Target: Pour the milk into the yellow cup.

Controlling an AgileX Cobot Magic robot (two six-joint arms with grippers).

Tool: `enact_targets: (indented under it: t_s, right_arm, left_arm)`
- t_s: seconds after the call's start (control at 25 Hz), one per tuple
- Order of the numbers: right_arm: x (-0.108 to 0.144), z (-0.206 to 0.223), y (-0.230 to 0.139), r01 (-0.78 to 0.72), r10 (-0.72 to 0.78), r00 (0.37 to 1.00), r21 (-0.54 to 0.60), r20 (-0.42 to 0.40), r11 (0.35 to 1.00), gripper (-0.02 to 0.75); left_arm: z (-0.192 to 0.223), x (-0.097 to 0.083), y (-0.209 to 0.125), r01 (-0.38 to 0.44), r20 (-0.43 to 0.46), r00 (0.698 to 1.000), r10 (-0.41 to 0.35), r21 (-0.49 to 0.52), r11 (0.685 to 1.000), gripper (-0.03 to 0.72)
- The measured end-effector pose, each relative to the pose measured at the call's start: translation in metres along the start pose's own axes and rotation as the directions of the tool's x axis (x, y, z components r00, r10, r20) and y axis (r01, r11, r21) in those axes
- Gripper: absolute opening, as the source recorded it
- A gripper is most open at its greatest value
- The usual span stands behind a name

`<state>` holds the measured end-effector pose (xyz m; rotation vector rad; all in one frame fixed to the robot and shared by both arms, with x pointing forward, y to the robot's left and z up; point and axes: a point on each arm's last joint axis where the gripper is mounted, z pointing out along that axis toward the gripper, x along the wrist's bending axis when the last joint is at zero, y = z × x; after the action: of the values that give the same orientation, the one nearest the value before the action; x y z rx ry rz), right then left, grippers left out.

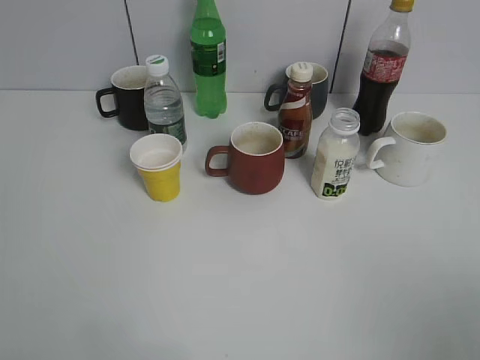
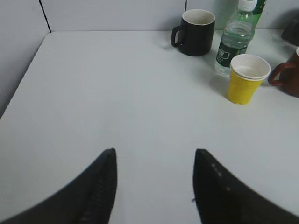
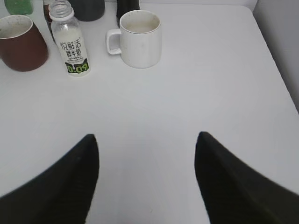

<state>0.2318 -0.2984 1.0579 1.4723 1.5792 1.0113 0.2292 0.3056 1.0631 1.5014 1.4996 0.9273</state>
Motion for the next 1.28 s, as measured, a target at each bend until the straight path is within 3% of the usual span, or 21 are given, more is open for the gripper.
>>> enact_targets:
  t_s: [0.44,1.28]
  right_arm:
    - [-0.0006,0.0,0.0,0.004,-0.004,1.0,0.0,0.006,1.0,0.483]
    - [0.0,-0.0002,-0.0001,0.0,0.0,1.0,-0.001,0.0,1.0,0.483]
  left_arm:
    - [0.0,0.0,0.0,0.0,0.0,1.0,0.0,0.0,1.0,0.376]
    - [0.0,0.0,0.0,0.0,0.0,1.0,0.0,0.0,1.0,0.247]
